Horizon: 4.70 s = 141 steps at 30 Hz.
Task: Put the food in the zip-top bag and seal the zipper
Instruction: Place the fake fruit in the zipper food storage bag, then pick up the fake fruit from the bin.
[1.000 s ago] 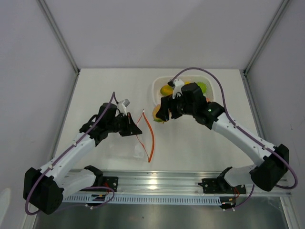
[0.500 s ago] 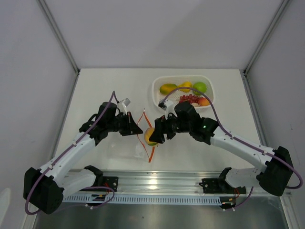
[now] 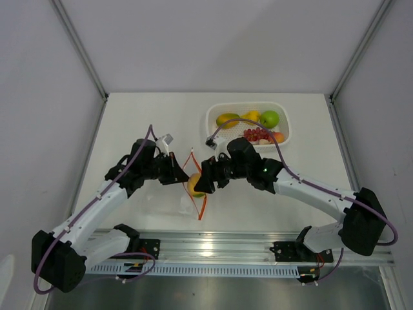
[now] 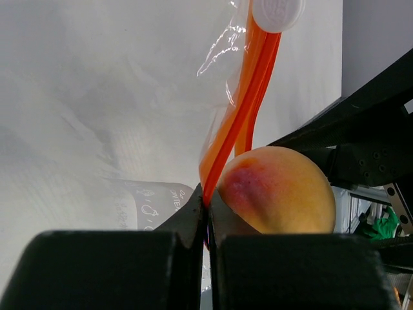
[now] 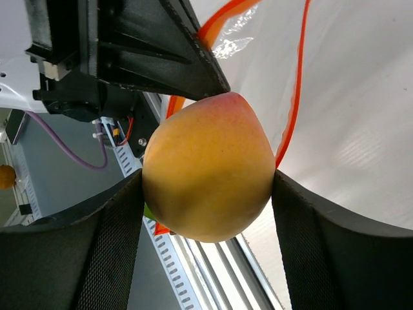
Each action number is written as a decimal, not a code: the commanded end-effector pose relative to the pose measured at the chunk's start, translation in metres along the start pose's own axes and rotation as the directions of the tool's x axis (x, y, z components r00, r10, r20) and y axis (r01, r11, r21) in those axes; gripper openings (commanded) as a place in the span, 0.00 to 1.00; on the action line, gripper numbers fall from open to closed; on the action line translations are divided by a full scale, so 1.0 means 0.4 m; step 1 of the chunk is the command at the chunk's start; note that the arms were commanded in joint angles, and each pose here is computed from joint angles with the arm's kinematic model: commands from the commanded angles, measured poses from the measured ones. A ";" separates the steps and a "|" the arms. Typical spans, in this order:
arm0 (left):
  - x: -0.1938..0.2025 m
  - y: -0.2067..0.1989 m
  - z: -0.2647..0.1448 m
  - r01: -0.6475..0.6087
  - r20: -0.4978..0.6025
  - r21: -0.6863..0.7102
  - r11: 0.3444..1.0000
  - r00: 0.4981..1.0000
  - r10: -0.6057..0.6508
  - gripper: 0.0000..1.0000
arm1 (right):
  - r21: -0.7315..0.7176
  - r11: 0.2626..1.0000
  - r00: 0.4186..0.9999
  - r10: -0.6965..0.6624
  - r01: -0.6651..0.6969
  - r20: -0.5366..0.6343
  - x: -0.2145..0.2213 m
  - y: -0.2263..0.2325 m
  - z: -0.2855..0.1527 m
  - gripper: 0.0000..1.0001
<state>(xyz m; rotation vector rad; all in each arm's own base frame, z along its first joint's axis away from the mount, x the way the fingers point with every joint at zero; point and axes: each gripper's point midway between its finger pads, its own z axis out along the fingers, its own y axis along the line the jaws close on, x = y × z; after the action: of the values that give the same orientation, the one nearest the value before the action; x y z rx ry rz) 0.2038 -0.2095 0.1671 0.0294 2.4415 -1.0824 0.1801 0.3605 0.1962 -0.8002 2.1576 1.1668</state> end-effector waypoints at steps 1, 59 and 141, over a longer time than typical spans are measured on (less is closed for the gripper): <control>-0.030 -0.109 -0.052 -0.044 0.041 0.143 0.989 0.998 0.039 0.01 | 0.094 0.996 0.999 -0.001 -0.003 0.046 -0.027 -0.042 0.021 0.00; -0.013 -0.093 -0.044 -0.023 0.044 0.148 0.989 0.999 0.017 0.01 | 0.168 0.985 0.988 -0.063 0.039 0.141 -0.116 -0.016 -0.065 0.98; 0.003 -0.076 -0.081 -0.010 0.092 0.181 0.983 0.996 -0.007 0.01 | 0.746 0.072 0.744 0.185 -0.662 0.642 -0.285 -1.191 -0.283 0.89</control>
<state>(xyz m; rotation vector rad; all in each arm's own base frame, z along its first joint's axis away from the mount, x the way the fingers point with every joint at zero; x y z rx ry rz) 0.1819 -0.2073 0.1999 0.0013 2.2955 -1.2552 0.5610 0.0809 0.0624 0.7060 2.2748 -0.1052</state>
